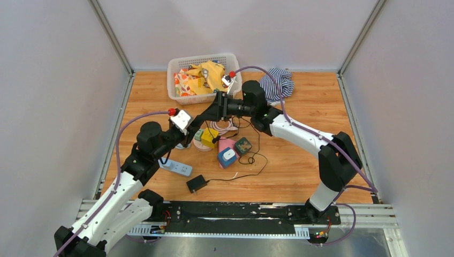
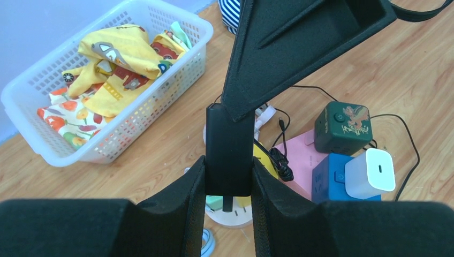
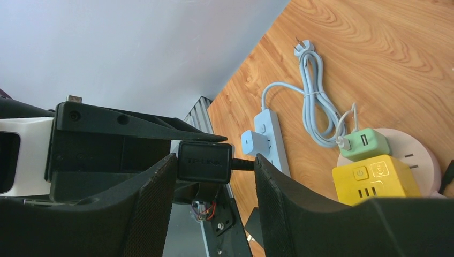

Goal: Insert the plug
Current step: Adjust the plug.

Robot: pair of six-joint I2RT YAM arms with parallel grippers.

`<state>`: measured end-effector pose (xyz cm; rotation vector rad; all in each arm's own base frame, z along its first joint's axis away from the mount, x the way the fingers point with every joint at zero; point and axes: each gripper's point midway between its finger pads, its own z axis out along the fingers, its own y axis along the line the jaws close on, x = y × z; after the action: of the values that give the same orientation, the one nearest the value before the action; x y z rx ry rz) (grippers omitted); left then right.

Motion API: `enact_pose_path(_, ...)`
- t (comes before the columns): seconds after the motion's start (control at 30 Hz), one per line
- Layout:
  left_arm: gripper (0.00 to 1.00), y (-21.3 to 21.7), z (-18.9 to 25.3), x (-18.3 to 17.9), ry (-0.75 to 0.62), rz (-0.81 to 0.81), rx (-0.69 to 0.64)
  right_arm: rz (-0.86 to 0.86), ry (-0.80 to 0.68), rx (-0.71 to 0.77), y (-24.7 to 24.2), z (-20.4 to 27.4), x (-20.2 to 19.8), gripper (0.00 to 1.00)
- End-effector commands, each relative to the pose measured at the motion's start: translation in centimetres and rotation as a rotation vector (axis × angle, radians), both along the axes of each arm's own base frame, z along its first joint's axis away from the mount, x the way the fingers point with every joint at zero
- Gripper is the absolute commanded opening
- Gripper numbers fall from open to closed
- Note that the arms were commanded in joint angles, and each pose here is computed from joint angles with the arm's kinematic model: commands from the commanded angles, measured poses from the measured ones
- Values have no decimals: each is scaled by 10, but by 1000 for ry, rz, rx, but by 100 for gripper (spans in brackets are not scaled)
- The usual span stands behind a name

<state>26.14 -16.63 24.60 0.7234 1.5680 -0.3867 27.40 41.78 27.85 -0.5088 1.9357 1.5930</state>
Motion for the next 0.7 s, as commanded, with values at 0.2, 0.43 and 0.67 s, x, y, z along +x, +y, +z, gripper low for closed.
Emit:
enact_pose_path(0.2,0,0,0,5,-21,14,8,1,-56,-54,-5,20,-19,55)
enact_pose_path(0.43,0,1,-1,5,-19,17,8,-15,-53,-75,-8,18,-20,61)
enact_pose_path(0.67,0,0,0,5,-19,15,2,-8,-47,-82,-7,15,-20,58)
